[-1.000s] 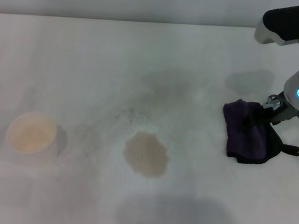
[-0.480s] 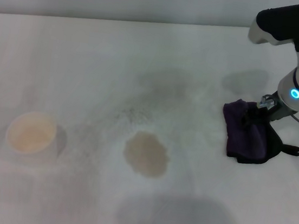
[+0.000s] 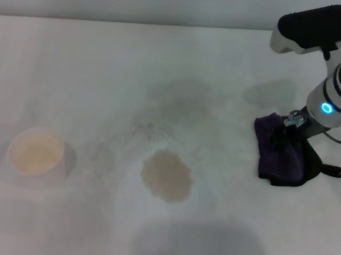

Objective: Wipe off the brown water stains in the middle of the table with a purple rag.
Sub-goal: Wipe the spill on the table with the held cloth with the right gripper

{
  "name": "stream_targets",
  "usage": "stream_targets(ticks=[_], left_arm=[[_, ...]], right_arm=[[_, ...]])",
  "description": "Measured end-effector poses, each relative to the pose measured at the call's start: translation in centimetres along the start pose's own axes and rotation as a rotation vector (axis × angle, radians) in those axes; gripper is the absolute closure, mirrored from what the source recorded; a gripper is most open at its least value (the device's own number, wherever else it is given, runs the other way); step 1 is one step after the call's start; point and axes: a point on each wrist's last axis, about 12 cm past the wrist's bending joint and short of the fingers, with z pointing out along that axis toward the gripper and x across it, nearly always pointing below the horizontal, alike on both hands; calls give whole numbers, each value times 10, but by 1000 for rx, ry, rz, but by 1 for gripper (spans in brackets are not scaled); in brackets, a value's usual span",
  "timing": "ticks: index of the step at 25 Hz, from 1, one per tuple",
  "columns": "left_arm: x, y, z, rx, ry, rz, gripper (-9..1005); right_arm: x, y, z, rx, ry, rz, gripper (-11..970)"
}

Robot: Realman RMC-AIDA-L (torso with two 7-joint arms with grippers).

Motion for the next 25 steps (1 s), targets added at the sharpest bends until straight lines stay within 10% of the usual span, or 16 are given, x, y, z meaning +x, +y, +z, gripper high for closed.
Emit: stream_targets(ticks=[16,25], left_arm=[[0,-1,-1,-1,1,-3,104],[0,-4,3,10,-7,-3,104]], right_arm=[[1,4,3,-16,13,-17,859],[-18,81,-9,-169,-53,-231,872]])
